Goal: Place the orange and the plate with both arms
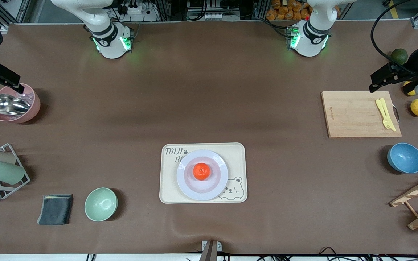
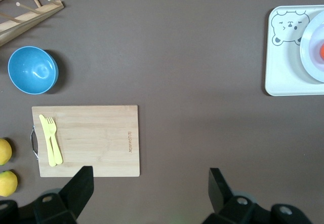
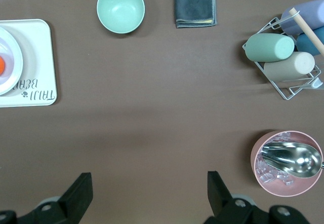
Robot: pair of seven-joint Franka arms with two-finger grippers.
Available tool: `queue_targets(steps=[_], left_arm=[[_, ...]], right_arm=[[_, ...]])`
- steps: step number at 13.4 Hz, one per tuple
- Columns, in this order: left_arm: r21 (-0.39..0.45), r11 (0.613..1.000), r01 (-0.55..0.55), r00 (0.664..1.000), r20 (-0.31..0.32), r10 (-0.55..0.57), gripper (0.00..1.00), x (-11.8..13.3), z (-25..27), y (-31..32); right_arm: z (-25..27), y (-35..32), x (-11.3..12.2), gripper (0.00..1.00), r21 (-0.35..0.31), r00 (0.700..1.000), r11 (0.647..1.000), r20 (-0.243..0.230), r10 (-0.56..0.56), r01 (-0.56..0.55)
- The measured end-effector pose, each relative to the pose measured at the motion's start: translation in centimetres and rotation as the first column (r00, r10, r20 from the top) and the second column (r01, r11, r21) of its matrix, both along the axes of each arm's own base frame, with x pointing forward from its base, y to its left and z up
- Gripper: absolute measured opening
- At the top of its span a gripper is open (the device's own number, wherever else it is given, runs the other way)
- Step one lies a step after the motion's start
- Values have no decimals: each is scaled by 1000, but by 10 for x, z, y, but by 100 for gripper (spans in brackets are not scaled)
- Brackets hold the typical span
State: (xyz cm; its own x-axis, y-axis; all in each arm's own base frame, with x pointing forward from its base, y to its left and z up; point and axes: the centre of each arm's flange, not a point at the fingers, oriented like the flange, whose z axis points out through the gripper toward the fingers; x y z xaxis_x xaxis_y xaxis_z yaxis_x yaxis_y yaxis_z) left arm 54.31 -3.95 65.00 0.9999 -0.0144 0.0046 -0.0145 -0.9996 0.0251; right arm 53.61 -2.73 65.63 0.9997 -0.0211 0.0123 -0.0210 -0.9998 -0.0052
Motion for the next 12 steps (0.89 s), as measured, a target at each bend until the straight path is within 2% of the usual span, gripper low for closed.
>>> queue_targets(steps=[12], left_arm=[[0, 1000, -12, 1000, -17, 12, 100, -3, 2, 7]], right_arm=[[0, 0, -1, 100, 0, 1000, 1000, -6, 7, -7]])
